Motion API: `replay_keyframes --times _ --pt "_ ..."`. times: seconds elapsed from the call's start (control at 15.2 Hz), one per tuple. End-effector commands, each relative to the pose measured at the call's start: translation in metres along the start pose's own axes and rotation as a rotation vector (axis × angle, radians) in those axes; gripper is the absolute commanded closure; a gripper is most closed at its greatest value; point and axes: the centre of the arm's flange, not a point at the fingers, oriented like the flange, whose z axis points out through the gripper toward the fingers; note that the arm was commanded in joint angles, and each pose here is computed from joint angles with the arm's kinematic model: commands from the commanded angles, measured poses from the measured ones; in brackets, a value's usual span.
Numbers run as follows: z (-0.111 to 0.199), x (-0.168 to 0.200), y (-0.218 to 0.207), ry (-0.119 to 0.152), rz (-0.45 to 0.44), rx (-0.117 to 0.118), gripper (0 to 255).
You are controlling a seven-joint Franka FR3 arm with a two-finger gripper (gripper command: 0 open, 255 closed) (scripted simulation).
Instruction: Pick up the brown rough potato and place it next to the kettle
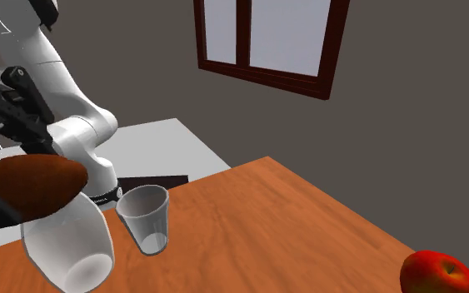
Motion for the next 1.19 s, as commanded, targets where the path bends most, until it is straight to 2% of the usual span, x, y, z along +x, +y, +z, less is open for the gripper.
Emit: replay_keyframes --times 0.0,1.12 --pt "-0.006 -0.022 0.016 -0.001 -0.002 0.000 255" --pt "-0.051 -0.196 0.150 -0.001 -0.002 0.000 255"
